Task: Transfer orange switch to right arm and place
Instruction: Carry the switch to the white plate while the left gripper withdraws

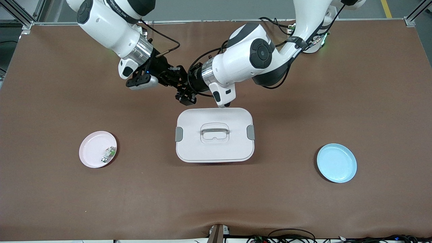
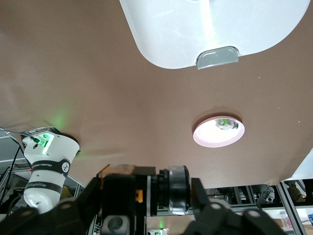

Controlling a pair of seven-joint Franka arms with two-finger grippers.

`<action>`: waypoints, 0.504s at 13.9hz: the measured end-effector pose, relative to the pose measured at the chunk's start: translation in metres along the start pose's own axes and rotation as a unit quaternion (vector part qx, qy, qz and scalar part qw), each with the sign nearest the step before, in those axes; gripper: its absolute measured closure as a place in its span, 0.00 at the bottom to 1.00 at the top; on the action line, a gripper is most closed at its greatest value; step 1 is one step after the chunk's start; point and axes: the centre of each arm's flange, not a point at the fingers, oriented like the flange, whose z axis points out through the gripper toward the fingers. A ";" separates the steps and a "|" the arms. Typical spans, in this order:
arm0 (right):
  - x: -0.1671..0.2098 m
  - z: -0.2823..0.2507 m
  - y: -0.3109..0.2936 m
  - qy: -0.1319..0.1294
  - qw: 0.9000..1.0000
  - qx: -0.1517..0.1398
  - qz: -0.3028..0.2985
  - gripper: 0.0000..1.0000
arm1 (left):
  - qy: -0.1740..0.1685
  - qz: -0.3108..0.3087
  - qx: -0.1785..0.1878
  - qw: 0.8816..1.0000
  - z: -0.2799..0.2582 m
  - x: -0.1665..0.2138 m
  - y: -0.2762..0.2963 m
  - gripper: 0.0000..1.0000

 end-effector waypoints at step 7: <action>0.001 0.001 0.002 0.003 1.000 -0.009 -0.013 0.59 | 0.008 0.007 -0.012 1.000 -0.010 0.001 0.005 0.00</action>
